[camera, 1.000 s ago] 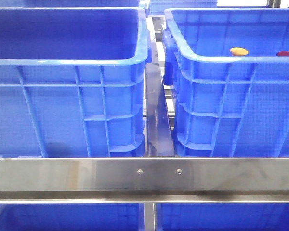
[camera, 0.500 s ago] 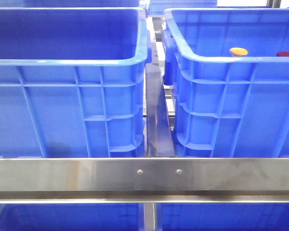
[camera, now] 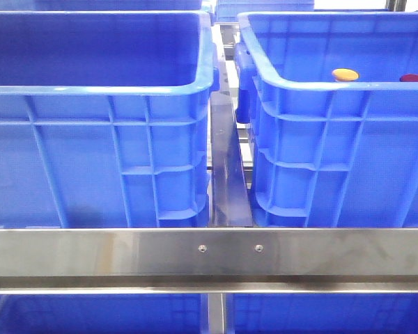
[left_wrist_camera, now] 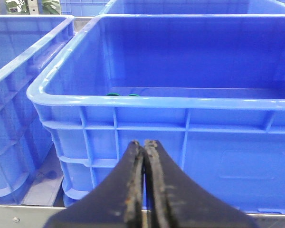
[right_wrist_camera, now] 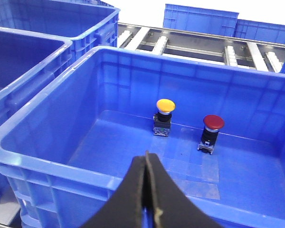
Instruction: Pick red and yellow buttons and place in box
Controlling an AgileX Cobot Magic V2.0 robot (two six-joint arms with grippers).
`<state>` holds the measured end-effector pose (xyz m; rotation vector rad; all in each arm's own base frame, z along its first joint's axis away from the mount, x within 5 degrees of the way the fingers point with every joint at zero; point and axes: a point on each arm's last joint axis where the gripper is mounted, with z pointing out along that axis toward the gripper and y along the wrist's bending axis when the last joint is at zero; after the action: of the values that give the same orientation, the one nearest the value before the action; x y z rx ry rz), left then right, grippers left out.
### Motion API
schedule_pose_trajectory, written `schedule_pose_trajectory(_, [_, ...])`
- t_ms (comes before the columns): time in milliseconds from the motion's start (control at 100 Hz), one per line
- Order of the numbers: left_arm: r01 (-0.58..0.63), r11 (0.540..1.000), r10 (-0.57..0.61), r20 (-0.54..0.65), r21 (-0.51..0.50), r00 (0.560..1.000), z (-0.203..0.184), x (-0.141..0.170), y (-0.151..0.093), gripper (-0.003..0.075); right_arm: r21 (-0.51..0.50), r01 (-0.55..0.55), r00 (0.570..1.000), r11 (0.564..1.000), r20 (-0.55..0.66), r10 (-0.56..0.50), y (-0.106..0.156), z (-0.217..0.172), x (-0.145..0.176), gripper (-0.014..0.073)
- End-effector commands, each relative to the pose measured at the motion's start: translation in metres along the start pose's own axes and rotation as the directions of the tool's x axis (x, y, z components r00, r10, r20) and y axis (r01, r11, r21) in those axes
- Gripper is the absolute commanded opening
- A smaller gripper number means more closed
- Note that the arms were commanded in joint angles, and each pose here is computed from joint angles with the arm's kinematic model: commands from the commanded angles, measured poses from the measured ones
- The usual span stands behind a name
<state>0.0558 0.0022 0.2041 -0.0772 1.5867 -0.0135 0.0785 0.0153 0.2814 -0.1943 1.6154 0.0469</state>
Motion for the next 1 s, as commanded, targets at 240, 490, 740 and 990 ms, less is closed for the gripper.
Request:
schedule_pose_trajectory(240, [0.017, 1.0, -0.018, 0.073, 0.005, 0.997, 0.0, 0.006, 0.0, -0.0019, 0.027, -0.014, 0.999, 1.0, 0.033, 0.013, -0.003, -0.001, -0.009, -0.0059])
schedule_pose_trajectory(490, [0.017, 1.0, -0.018, 0.073, 0.005, 0.997, 0.0, 0.006, 0.0, -0.0019, 0.018, 0.013, 0.997, 1.0, 0.07, -0.014, -0.003, -0.001, -0.013, -0.0059])
schedule_pose_trajectory(740, [0.017, 1.0, -0.018, 0.073, 0.005, 0.997, 0.0, 0.006, 0.0, -0.0019, 0.174, -0.033, 0.996, 0.984, 0.091, 0.017, -0.017, -0.001, -0.007, -0.0059])
schedule_pose_trajectory(990, [0.017, 1.0, -0.018, 0.073, 0.005, 0.997, 0.0, 0.006, 0.0, -0.0019, 0.174, -0.106, 0.97, 0.979, 0.235, 0.063, -0.013, -0.012, 0.024, -0.0059])
